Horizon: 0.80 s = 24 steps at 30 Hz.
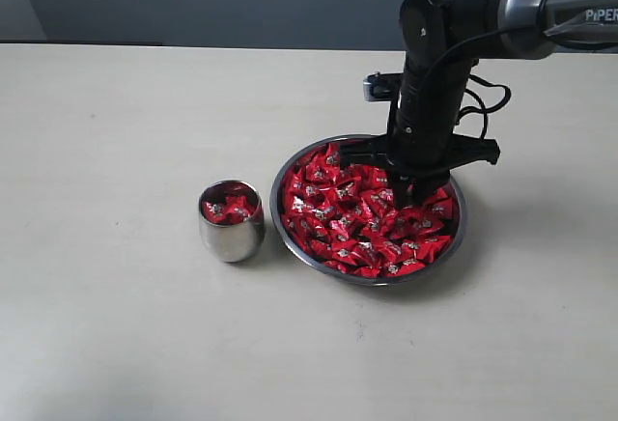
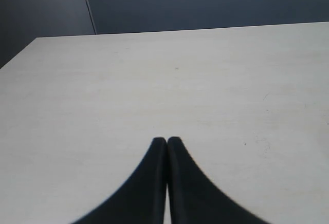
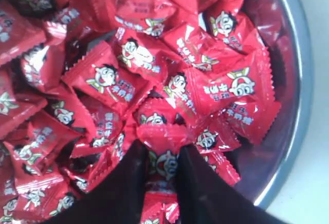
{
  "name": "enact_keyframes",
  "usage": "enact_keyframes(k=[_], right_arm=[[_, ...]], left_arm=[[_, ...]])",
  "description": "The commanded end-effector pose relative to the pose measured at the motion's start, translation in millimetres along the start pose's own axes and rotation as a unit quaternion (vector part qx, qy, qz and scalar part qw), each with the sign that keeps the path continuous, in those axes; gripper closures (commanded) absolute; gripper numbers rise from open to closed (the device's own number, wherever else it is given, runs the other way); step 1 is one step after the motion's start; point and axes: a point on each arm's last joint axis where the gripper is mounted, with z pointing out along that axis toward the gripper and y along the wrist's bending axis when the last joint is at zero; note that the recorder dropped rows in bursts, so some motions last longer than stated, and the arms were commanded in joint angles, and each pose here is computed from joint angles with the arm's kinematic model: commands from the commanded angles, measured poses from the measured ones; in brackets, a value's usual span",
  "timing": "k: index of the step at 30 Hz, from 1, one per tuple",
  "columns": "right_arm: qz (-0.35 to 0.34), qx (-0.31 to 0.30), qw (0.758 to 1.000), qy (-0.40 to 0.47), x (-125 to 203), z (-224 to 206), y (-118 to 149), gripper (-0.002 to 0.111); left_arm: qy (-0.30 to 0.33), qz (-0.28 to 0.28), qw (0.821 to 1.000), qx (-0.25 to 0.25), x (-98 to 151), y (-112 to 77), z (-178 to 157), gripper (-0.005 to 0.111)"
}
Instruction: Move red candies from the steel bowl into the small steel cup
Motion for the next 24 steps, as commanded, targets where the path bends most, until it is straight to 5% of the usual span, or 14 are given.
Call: enact_keyframes(k=[1, 4, 24], right_arm=[[-0.018, 0.003, 1.000, 0.005, -0.8, 5.4, 2.2, 0.080], [-0.018, 0.003, 1.000, 0.006, -1.2, 7.2, 2.3, 0.073], [-0.025, 0.010, 1.000, -0.009, -3.8, 7.2, 1.1, 0.079]], left_arm=[[-0.004, 0.001, 1.000, 0.003, 0.6, -0.3, 0.1, 0.106], [-0.004, 0.001, 1.000, 0.003, 0.6, -0.3, 0.1, 0.106], [-0.004, 0.001, 1.000, 0.003, 0.6, -0.3, 0.1, 0.106]])
